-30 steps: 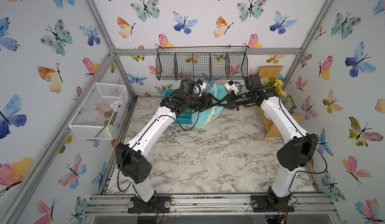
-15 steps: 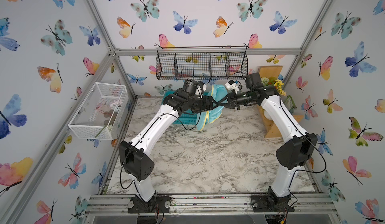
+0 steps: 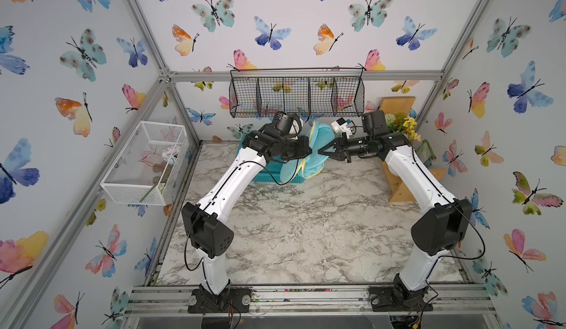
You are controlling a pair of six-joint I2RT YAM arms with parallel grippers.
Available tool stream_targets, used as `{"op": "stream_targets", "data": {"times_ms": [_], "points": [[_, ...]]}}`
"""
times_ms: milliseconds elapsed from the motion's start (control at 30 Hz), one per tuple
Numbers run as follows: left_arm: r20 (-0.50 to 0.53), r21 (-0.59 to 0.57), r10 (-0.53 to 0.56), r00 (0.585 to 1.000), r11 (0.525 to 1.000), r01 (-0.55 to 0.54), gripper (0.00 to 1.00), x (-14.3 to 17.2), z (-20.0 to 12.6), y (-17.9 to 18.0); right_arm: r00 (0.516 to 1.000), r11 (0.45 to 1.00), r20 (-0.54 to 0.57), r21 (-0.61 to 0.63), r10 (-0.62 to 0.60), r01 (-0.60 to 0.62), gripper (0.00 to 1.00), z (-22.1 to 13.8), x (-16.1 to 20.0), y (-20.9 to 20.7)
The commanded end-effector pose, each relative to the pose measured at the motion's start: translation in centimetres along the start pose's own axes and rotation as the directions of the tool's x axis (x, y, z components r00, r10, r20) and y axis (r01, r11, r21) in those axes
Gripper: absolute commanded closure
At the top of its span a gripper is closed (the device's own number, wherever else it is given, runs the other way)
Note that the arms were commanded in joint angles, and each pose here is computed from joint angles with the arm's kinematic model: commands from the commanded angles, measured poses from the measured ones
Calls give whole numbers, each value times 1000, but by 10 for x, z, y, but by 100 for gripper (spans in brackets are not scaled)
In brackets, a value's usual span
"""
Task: Turn the laundry bag inside out
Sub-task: Turn over the laundry bag.
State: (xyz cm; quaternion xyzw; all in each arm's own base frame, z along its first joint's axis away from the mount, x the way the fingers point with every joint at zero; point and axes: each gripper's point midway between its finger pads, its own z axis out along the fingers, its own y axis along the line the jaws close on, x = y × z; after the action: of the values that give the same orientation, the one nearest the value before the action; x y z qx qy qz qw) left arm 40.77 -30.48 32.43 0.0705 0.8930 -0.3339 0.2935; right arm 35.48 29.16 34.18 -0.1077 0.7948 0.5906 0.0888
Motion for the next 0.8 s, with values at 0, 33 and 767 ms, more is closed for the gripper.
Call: {"op": "stream_targets", "data": {"times_ms": [0,33,767], "points": [[92,-176,-55,994,982,71,100,-26,-10,67,984,962,-61,-229,-168,150,97,-20,33,81],[109,-186,-77,991,978,96,100,-29,-15,77,981,954,-52,-248,-188,169,97,-22,34,86],[24,547,-374,927,781,301,52,-28,-50,10,956,742,153,-605,-250,290,97,-44,27,134]]}}
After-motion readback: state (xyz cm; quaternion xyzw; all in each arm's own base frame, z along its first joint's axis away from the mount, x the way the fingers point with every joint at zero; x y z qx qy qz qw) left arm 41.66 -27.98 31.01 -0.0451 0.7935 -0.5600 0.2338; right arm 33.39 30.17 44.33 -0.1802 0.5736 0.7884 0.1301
